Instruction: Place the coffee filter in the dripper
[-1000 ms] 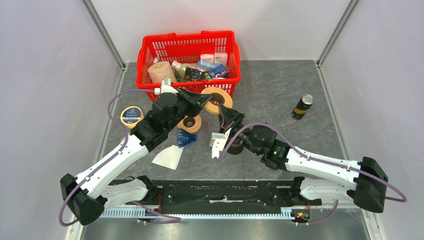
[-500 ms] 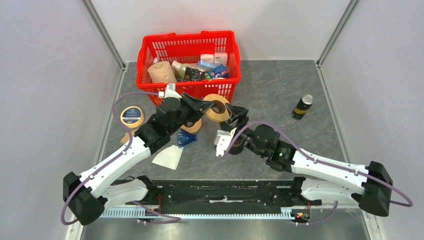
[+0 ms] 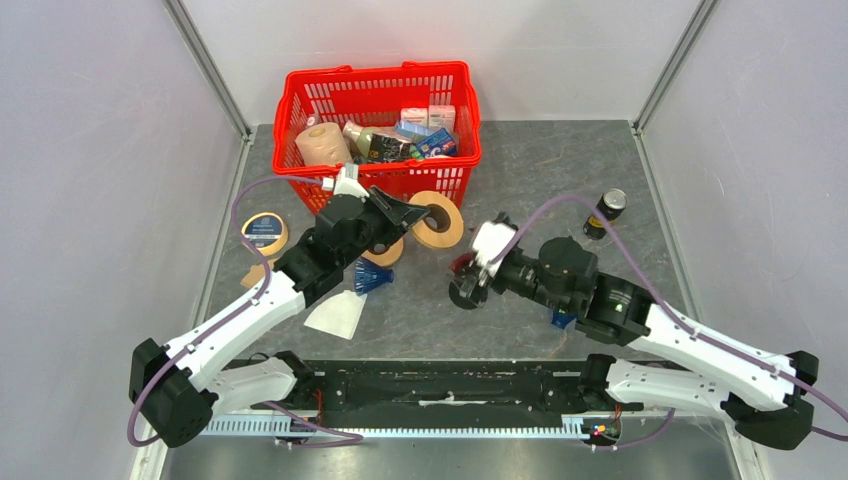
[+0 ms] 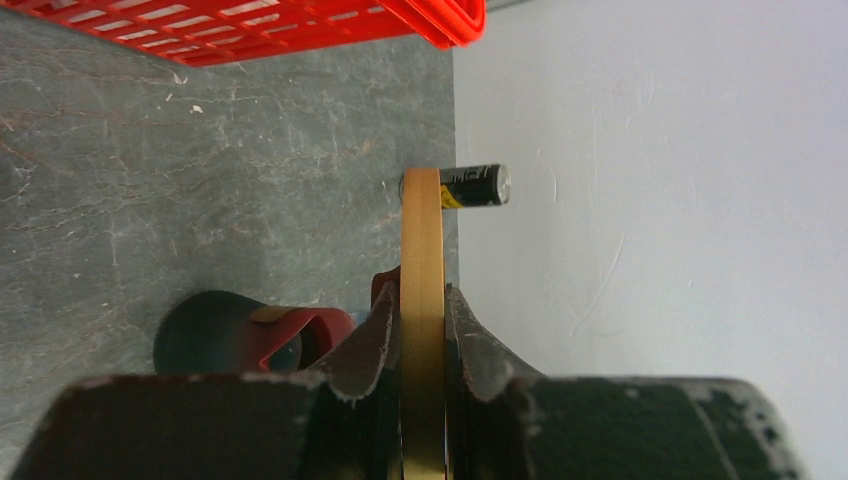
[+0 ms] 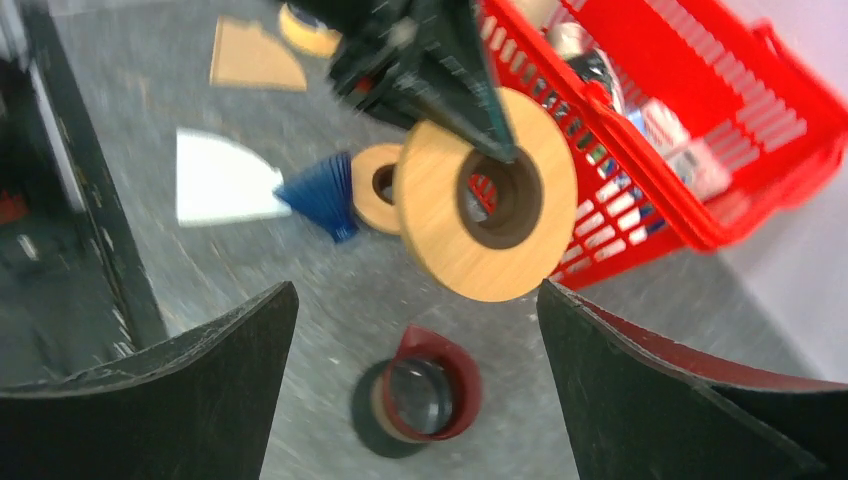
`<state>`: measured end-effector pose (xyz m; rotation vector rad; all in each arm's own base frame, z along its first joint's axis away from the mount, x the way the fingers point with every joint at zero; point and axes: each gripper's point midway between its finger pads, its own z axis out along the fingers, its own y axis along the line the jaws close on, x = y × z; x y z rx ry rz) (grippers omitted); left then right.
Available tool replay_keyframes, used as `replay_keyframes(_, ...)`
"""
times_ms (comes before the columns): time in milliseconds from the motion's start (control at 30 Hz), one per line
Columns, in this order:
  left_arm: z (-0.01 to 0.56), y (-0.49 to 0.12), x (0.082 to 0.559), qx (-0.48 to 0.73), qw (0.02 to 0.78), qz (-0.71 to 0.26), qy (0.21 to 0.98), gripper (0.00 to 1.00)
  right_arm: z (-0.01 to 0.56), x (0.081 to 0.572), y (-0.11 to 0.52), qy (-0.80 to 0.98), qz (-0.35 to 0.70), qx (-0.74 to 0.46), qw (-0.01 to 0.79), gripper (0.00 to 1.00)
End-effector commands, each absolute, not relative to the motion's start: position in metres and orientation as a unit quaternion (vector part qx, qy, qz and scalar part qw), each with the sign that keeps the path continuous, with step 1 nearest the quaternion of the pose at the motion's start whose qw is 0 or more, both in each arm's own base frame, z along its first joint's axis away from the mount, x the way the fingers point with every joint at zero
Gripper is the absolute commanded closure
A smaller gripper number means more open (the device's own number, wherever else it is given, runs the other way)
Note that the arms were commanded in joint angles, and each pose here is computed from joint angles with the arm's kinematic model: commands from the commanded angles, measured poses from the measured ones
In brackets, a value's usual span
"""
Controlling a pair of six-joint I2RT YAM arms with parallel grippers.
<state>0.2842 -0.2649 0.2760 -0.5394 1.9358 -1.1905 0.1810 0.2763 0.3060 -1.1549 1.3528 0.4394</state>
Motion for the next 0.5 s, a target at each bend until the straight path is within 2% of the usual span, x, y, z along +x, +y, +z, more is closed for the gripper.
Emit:
replay_keyframes(0, 0.302, -0.275, 0.281, -0.129, 0.436, -0.498, 0.738, 0.98, 0.352, 0.196, 0.247, 0.713, 0.286, -0.208, 0.606, 0.03)
replay_keyframes(200, 0.307, -0.28, 0.271, -0.084, 0.449, -0.523, 0.72, 0.98, 0.333, 0.221, 0.229, 0.8, 0.336, -0.071, 0.492, 0.03)
replay_keyframes(300, 0.314, -0.285, 0.263, -0.056, 0.45, -0.54, 0.709, 0.98, 0.314, 0.236, 0.23, 0.821, 0.368, -0.044, 0.433, 0.03)
replay_keyframes(467, 0.313, -0.289, 0.26, -0.039, 0.447, -0.543, 0.709, 0.98, 0.3, 0.256, 0.244, 0.824, 0.381, -0.053, 0.415, 0.05)
